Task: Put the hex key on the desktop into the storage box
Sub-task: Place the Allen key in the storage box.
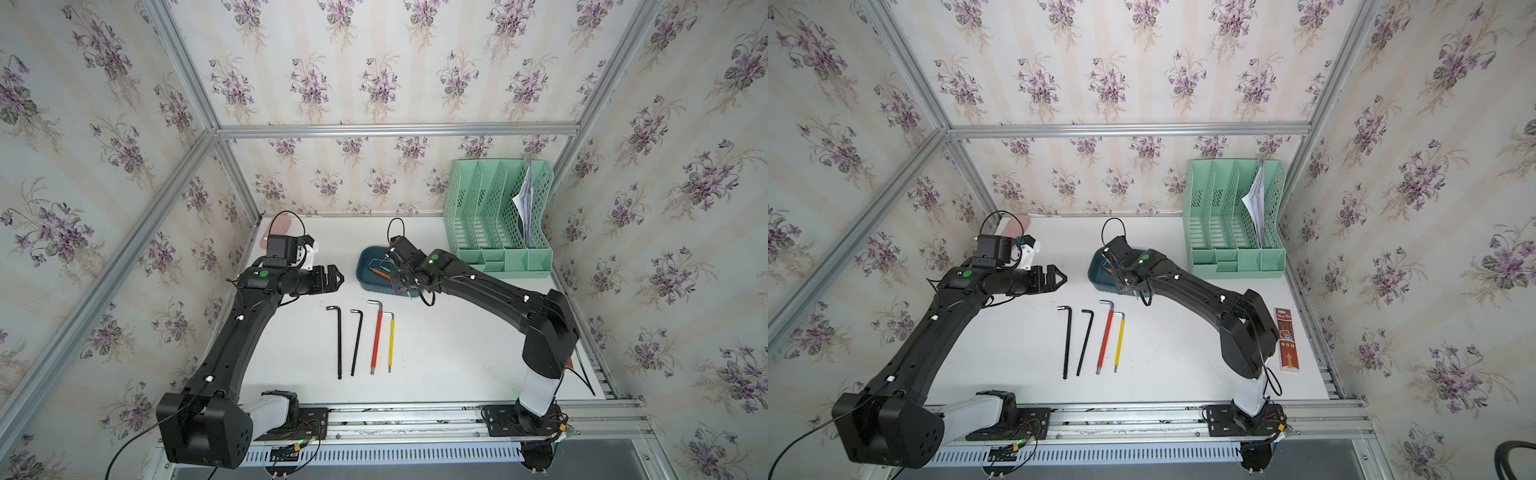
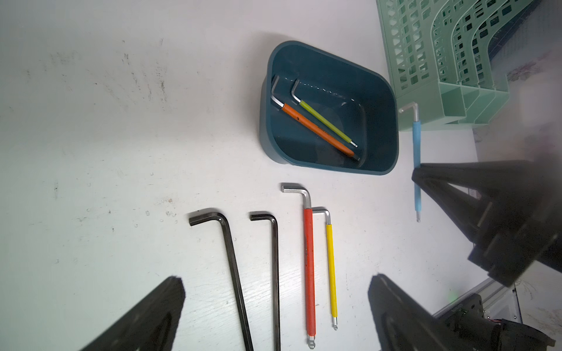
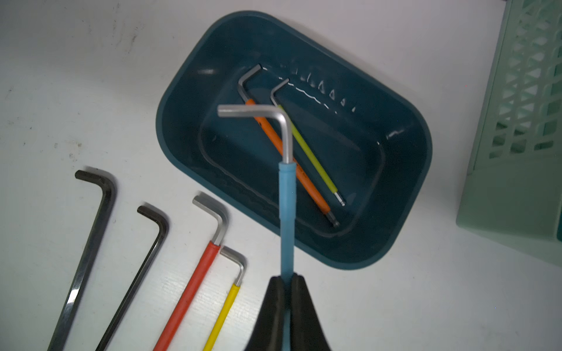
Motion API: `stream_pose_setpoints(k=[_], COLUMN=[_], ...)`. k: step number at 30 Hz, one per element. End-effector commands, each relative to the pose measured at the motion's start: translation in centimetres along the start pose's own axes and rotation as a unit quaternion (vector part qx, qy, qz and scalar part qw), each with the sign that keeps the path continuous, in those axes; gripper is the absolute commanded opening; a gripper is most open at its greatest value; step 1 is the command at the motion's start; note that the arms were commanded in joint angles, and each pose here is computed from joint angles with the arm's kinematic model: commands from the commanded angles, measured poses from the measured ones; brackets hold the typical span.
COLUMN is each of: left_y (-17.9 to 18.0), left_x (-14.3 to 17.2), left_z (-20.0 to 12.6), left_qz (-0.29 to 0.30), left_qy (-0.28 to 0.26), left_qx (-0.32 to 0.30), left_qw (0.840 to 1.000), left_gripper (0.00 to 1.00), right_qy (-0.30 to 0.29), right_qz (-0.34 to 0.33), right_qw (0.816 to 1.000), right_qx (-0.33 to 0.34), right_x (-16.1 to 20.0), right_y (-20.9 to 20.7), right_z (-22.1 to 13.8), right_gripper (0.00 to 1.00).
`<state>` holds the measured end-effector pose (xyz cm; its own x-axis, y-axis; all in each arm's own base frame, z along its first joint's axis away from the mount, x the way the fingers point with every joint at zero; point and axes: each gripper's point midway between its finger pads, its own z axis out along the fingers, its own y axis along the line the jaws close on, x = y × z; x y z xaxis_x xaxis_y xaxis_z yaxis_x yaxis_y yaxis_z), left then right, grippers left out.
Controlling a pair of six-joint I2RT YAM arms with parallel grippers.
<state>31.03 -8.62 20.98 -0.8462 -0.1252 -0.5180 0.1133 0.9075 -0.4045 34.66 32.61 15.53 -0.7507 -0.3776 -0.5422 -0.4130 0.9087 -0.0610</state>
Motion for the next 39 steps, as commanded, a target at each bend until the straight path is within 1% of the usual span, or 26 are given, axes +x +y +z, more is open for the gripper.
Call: stream_pose_setpoints(k=[1,4,8,13,20,24,28,29,32,39], left_y=[0.0,-0.2,0.0,0.1,0.2,0.2,0.2,0.2,0.3,0.7], left_x=[-0.2,-0.2,-0.4,-0.5,-0.3,-0.3,-0.3,-0.4,-0.4,-0.3], left_z=[-0.2,-0.7,-1.4,-1.5,-1.3,-1.2,-1.3,-1.4,-1.3,-0.4], left_qz=[0.002,0.005,0.009,0.01,0.008,0.007,0.009,0.009,0.008,0.003], left_qy=[-0.008,-0.017,-0.036,-0.038,-0.034,-0.033,-0.033,-0.035,-0.036,-0.021], left_qx=[-0.001,0.002,-0.01,-0.013,-0.013,-0.013,-0.016,-0.017,-0.016,-0.023], left_qw=[1.0,1.0,0.999,0.999,0.999,0.999,0.999,0.999,0.999,1.0], left_gripper=[0.99,0.99,0.99,0.99,0.99,0.99,0.99,0.99,0.99,0.99], right_qy=[0.005,0.006,0.005,0.017,0.039,0.043,0.052,0.054,0.051,0.011], right_qz=[-0.05,-0.078,-0.123,-0.176,-0.197,-0.199,-0.193,-0.19,-0.178,-0.128], right_qw=[0.999,0.996,0.992,0.983,0.976,0.975,0.976,0.977,0.979,0.988], right_qx=[0.017,0.031,0.035,0.042,0.083,0.092,0.084,0.084,0.087,0.088], right_x=[-1.6,-2.8,-4.0,-3.9,-2.5,-2.1,-1.5,-1.4,-1.4,-3.0], right_y=[-0.5,-0.6,-0.6,-0.3,-1.2,-1.3,-1.1,-1.1,-1.3,-1.9], right_z=[1.1,2.5,4.3,6.7,10.2,11.2,11.7,11.6,10.9,7.6], right_gripper=[0.0,0.0,0.0,0.0,0.0,0.01,0.31,0.36,0.43,0.49])
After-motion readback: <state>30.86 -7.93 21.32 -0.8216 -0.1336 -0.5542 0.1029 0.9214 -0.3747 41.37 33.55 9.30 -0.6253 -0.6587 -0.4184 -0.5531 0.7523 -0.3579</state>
